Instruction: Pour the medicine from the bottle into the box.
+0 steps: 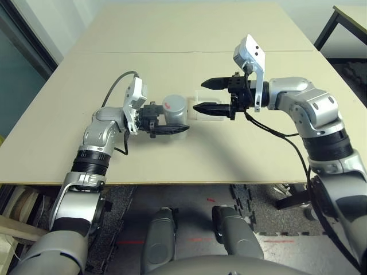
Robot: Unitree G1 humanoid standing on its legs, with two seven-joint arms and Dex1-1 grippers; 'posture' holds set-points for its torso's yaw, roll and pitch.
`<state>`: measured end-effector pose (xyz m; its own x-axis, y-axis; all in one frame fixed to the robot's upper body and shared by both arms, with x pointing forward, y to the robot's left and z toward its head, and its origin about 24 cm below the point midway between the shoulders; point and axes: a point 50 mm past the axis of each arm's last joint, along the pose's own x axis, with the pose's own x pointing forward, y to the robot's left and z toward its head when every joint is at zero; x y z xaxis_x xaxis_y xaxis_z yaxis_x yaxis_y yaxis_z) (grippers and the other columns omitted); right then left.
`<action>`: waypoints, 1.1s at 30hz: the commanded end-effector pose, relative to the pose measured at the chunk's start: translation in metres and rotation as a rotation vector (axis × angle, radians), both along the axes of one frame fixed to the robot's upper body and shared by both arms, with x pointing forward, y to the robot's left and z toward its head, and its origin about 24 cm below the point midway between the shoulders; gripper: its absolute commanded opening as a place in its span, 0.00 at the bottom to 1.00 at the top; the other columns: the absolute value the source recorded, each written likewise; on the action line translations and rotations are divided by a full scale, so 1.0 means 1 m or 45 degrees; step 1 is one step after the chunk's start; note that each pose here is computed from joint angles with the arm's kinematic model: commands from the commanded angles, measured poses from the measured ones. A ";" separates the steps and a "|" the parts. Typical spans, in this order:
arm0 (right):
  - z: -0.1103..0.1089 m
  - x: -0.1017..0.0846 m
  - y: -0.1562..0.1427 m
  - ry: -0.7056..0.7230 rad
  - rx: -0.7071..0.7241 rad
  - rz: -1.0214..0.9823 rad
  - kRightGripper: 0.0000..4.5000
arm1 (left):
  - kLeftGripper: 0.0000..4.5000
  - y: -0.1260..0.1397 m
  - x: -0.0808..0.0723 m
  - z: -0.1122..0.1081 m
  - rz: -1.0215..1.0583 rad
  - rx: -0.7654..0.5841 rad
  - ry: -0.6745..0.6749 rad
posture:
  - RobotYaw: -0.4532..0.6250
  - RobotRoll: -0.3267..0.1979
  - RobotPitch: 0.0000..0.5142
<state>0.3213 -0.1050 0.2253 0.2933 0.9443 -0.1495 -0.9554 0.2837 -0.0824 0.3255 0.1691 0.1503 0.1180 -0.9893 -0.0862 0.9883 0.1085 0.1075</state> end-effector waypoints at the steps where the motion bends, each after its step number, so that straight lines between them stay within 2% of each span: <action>1: 0.014 -0.010 0.010 -0.026 0.057 0.078 1.00 | 0.57 0.000 0.001 0.002 -0.013 0.019 -0.014 | 0.35 0.62 0.22; 6: 0.013 -0.021 0.030 -0.020 0.058 0.184 1.00 | 0.57 -0.001 0.002 0.001 -0.010 0.012 -0.015 | 0.35 0.62 0.22; 12: 0.010 -0.024 0.047 -0.040 0.042 0.247 1.00 | 0.57 -0.003 0.002 0.001 -0.014 0.007 -0.010 | 0.36 0.62 0.23; 15: 0.004 -0.022 0.053 -0.122 -0.030 0.260 1.00 | 0.57 -0.004 0.001 0.000 -0.014 -0.003 -0.008 | 0.36 0.62 0.23; 21: -0.001 -0.018 0.063 -0.170 -0.042 0.261 1.00 | 0.57 -0.006 -0.001 -0.001 -0.018 -0.013 -0.001 | 0.37 0.62 0.23; 33: -0.005 -0.013 0.066 -0.160 -0.042 0.243 1.00 | 0.57 -0.008 -0.003 0.000 -0.022 -0.025 0.004 | 0.37 0.62 0.23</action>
